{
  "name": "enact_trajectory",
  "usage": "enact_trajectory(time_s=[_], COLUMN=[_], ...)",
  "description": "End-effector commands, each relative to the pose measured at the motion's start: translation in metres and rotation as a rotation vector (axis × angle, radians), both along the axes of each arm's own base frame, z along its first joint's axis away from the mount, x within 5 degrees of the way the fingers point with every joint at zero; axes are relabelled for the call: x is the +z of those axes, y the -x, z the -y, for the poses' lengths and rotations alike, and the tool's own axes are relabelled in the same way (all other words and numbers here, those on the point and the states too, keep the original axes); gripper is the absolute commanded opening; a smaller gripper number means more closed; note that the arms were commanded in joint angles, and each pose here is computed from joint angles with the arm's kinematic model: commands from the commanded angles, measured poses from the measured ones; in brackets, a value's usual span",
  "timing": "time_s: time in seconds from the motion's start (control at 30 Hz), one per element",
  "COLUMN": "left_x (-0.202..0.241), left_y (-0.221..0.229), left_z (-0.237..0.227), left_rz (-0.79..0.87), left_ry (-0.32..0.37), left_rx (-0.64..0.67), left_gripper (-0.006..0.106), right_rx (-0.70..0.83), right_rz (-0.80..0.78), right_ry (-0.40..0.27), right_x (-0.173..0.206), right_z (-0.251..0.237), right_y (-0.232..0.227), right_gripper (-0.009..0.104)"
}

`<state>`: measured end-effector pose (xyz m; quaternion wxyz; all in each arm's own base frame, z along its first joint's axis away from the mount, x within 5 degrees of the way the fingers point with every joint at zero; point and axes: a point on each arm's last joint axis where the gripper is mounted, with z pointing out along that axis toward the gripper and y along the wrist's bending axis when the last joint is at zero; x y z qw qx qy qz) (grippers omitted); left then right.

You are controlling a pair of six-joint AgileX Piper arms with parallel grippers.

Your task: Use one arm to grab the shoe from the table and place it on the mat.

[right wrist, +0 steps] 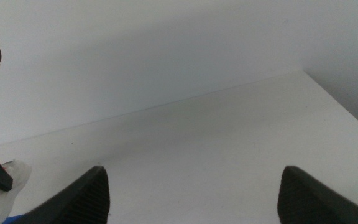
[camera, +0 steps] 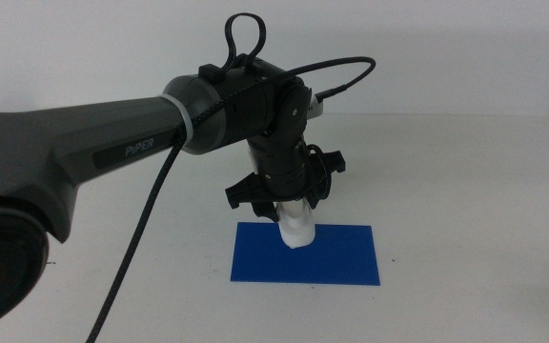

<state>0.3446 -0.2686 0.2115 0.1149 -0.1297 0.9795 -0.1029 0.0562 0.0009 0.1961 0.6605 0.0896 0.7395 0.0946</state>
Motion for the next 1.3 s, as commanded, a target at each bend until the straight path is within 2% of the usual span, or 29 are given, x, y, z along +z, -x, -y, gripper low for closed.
enact_trajectory(time_s=[0.0,0.1,0.17,0.33,0.43,0.53,0.97,1.07,1.17,1.23,1.27], left_x=[0.003,0.0,-0.004,-0.012,-0.017,-0.02,-0.029,-0.034,-0.039,-0.041,-0.042], left_y=[-0.002,0.005,0.006,0.009,0.013,0.013,0.01,0.009,0.009,0.008,0.007], left_z=[0.002,0.001,0.001,0.001,0.008,0.014,0.015,0.018,0.018,0.018,0.018], left_rz=[0.024,-0.054,-0.099,-0.247,-0.345,-0.384,-0.382,-0.396,-0.4,-0.399,-0.383], left_ry=[0.013,0.002,0.016,0.1,0.171,0.231,0.23,0.243,0.232,0.227,0.236], left_rx=[0.0,0.018,0.109,0.708,0.928,1.084,1.121,1.129,1.133,1.133,1.128], left_gripper=[-0.002,-0.002,-0.002,-0.002,-0.002,-0.002,-0.001,0.003,0.013,0.023,0.05], right_rx=[0.002,0.002,0.002,0.002,0.002,0.002,0.002,0.002,0.002,0.002,0.002], right_rz=[0.011,0.011,0.011,0.011,0.011,0.011,0.011,0.011,0.011,0.011,0.011], right_ry=[0.01,0.01,0.01,0.01,0.01,0.01,0.01,0.01,0.01,0.01,0.01], right_x=[0.0,0.0,0.0,0.0,0.0,0.0,0.0,0.0,0.0,0.0,0.0], right_z=[0.0,0.0,0.0,0.0,0.0,0.0,0.0,0.0,0.0,0.0,0.0], right_y=[0.0,0.0,0.0,0.0,0.0,0.0,0.0,0.0,0.0,0.0,0.0], right_gripper=[0.079,0.079,0.079,0.079,0.079,0.079,0.079,0.079,0.079,0.079,0.079])
